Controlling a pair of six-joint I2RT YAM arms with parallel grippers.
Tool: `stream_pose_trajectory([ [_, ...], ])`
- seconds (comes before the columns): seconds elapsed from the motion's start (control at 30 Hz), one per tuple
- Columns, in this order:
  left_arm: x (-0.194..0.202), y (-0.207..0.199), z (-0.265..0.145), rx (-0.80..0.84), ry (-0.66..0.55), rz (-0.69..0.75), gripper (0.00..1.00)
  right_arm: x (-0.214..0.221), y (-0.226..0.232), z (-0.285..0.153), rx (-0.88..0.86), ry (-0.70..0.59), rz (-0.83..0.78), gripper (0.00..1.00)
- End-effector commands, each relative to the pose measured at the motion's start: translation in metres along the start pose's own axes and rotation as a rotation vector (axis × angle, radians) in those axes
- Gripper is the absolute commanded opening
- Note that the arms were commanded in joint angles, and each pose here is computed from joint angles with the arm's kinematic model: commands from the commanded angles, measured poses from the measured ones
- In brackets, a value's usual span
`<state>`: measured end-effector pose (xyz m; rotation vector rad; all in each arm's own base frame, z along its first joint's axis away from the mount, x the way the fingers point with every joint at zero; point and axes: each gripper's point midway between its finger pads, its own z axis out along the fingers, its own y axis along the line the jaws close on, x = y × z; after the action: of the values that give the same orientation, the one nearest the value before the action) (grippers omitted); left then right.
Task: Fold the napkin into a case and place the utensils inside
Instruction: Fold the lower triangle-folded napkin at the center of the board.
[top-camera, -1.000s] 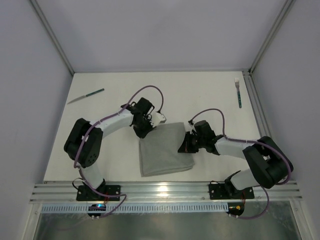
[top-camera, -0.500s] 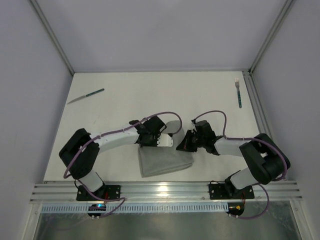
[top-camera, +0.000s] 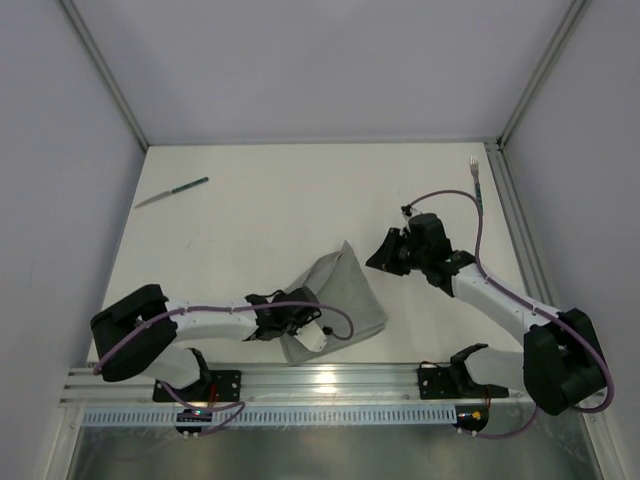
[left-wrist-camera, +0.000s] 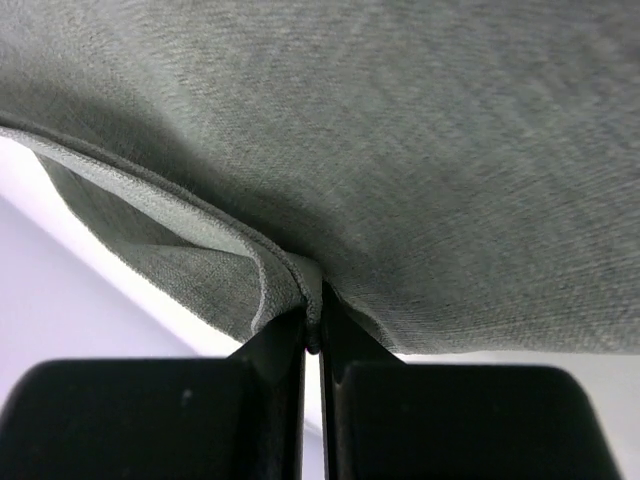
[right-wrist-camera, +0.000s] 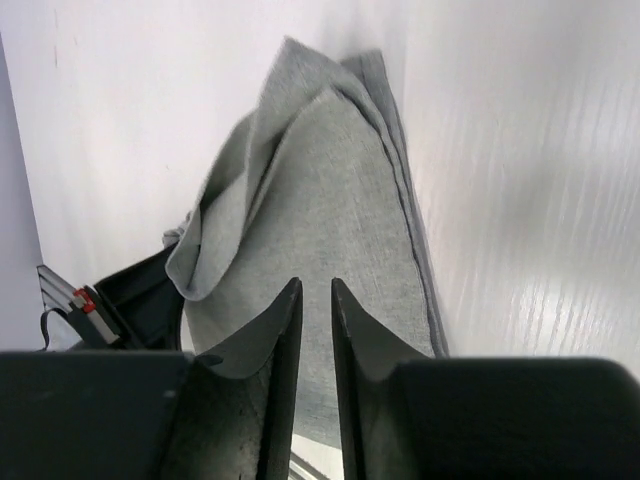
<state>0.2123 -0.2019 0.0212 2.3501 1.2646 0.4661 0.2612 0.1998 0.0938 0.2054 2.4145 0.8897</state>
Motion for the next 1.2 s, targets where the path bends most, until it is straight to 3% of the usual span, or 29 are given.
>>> stream_pose_trajectory([
  [0.0,-0.002,0.032,-0.007,-0.187,0.024,0.115,0.00,-0.038,0.022,-0.011,0.007,-0.056,-0.144,0.24],
  [0.2,-0.006,0.036,-0.008,-0.264,0.046,0.171,0.00,-0.072,0.069,0.006,-0.094,-0.031,-0.269,0.39],
  [0.23,-0.006,0.037,-0.009,-0.269,0.045,0.173,0.00,-0.065,0.068,0.022,-0.102,0.038,-0.277,0.42],
  [0.3,-0.006,0.036,-0.009,-0.260,0.051,0.167,0.00,-0.084,0.094,0.032,-0.140,0.050,-0.390,0.47],
  [0.37,-0.005,0.036,-0.010,-0.259,0.057,0.161,0.00,-0.066,0.080,0.059,-0.098,0.196,-0.433,0.48],
  [0.4,-0.004,0.035,-0.009,-0.257,0.061,0.164,0.00,-0.079,0.092,0.064,-0.118,0.190,-0.519,0.51],
  [0.47,-0.004,0.034,-0.010,-0.259,0.065,0.159,0.00,-0.063,0.064,0.086,-0.053,0.319,-0.526,0.52],
  [0.5,-0.006,0.033,-0.010,-0.258,0.063,0.162,0.00,-0.072,0.071,0.091,-0.060,0.319,-0.552,0.52],
  [0.57,-0.007,0.032,-0.010,-0.257,0.060,0.157,0.00,-0.050,0.056,0.108,-0.081,0.456,-0.556,0.57],
  [0.63,-0.008,0.031,-0.011,-0.254,0.060,0.158,0.00,-0.043,0.058,0.112,-0.146,0.512,-0.600,0.60],
  [0.87,-0.010,0.030,-0.011,-0.255,0.052,0.140,0.00,-0.031,0.040,0.116,-0.219,0.505,-0.834,0.61],
  [1.17,-0.007,0.024,-0.010,-0.230,0.056,0.133,0.00,-0.017,0.016,0.130,-0.175,0.539,-0.987,0.62],
])
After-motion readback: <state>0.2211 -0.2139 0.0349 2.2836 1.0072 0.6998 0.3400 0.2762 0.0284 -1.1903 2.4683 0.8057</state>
